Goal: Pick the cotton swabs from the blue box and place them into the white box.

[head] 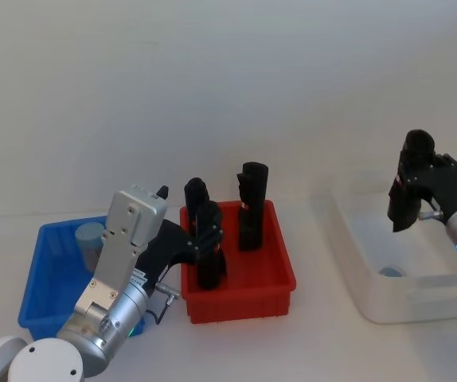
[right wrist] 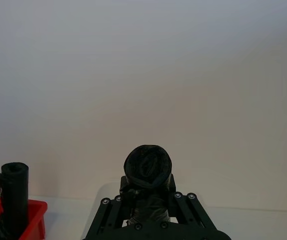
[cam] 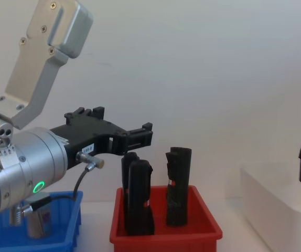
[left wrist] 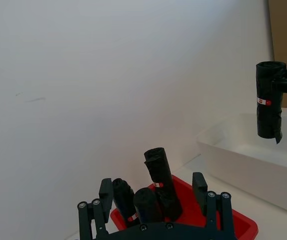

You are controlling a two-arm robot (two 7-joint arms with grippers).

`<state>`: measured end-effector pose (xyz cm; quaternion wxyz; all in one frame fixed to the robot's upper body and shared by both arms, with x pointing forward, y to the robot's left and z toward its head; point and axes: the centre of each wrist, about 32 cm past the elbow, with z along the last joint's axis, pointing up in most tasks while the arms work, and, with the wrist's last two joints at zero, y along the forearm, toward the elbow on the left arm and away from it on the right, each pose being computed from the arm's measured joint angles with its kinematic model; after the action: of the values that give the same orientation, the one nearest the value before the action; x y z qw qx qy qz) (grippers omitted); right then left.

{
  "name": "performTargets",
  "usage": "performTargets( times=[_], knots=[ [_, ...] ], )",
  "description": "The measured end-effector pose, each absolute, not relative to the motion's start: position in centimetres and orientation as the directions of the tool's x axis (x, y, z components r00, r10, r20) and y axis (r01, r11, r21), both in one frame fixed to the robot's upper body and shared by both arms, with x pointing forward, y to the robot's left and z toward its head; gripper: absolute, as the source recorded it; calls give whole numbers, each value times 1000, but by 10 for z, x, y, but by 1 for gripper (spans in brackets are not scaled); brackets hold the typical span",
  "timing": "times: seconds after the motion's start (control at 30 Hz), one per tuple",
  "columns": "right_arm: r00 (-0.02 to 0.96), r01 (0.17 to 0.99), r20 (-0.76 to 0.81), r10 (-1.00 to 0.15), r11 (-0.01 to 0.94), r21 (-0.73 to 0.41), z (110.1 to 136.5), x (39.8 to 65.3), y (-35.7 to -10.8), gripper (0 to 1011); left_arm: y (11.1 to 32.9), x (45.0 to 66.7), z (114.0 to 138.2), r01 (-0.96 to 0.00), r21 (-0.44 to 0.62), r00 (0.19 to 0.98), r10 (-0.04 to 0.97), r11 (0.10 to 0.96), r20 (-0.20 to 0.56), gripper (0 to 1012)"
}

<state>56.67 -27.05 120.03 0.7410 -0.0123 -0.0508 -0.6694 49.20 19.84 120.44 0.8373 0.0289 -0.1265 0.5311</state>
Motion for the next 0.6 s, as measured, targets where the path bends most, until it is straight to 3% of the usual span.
performTargets(
  times=[0.2, 0.6],
  knots=[
    [74, 997, 91, -993, 76, 21, 1195, 564, -279, 416, 198, 492, 1204, -897, -86, 404, 882, 434, 243, 1004],
    [56, 998, 89, -995, 54, -16, 1185, 563, -288, 774, 198, 492, 1204, -897, -86, 404, 882, 434, 243, 1004]
  ],
)
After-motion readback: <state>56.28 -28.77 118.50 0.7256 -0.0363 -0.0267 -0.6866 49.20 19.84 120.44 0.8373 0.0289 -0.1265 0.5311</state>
